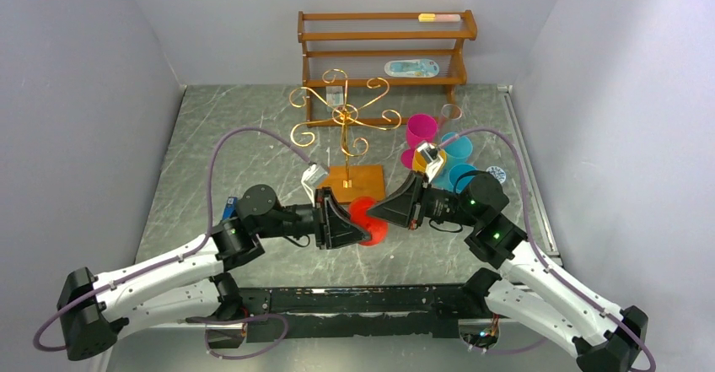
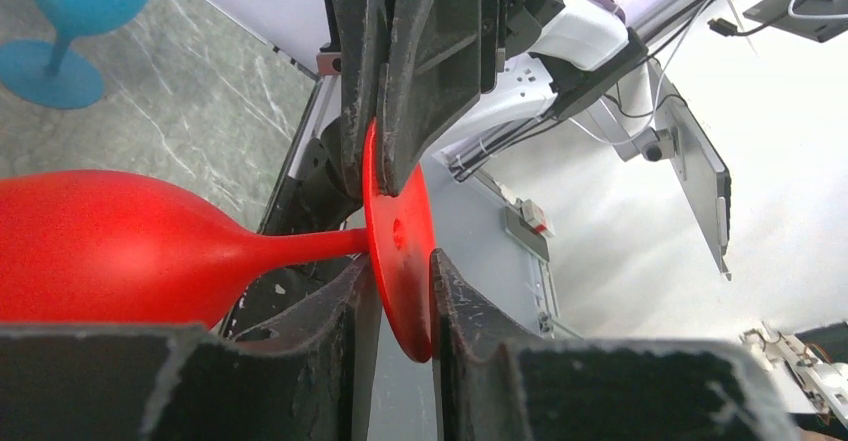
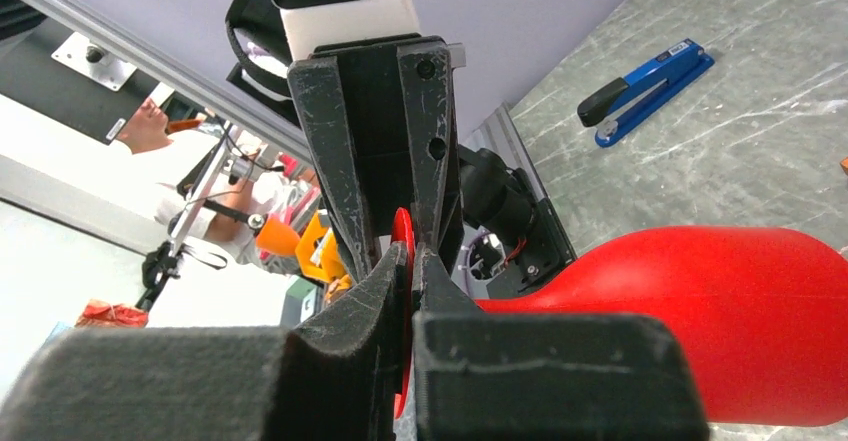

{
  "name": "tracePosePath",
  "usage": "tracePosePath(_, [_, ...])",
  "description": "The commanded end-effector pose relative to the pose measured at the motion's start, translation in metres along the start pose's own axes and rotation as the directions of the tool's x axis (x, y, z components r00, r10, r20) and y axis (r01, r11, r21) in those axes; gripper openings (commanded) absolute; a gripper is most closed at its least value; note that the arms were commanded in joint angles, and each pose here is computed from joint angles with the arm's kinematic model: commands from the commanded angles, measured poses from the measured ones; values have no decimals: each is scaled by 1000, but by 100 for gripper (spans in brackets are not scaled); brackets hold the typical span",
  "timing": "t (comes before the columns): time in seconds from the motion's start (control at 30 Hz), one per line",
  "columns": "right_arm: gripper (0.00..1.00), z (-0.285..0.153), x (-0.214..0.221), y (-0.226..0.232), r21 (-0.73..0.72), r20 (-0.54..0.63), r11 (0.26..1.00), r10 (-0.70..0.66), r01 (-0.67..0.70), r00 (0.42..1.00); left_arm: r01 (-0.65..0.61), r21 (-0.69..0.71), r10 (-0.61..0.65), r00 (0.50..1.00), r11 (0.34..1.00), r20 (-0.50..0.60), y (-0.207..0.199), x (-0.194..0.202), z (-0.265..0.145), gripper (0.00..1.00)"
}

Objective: Take the wine glass off the wine glass rack
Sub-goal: Place the wine glass at the center of the board.

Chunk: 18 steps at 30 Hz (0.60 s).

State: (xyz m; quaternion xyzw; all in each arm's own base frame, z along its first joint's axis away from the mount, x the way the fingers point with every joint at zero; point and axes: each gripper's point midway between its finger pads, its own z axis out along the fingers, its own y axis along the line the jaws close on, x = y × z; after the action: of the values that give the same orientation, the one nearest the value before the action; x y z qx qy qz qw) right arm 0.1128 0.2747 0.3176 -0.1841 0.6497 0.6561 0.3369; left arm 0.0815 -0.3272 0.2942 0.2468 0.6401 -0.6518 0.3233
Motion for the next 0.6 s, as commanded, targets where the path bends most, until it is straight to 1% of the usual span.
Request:
tracePosePath(0.0, [0, -1, -3, 15, -63, 19, 997, -34, 35, 999, -31, 68, 32, 999, 997, -20, -15, -7, 7, 29])
tracePosePath(0.13, [0, -3, -4, 12, -52, 34, 998, -38, 40, 999, -43, 65, 45, 998, 997, -38, -15, -8, 10, 30])
tracePosePath(0.17, [0, -3, -3, 12, -50, 35, 998, -38, 40, 999, -45, 61, 47, 998, 997, -39, -14, -8, 10, 28])
tracePosePath(0.23, [0, -3, -3, 9, -42, 35, 998, -39, 41, 999, -45, 52, 47, 998, 998, -40, -12, -7, 10, 19])
tracePosePath(0.37, [0, 0, -1, 6, -38, 24, 998, -41, 42, 999, -59, 54, 62, 997, 997, -49, -11, -7, 12, 13])
tracePosePath(0.43, [0, 2, -2, 7, -45, 22, 998, -41, 42, 999, -62, 47, 65, 997, 997, -50, -10, -8, 14, 7])
tracePosePath(0.5, [0, 3, -3, 7, -51, 26, 998, -34, 36, 999, -72, 46, 74, 996, 996, -45, -11, -10, 14, 5])
tracePosePath(0.57, [2, 3, -2, 4, -50, 32, 998, -23, 24, 999, -85, 44, 86, 995, 995, -39, -12, -12, 13, 5])
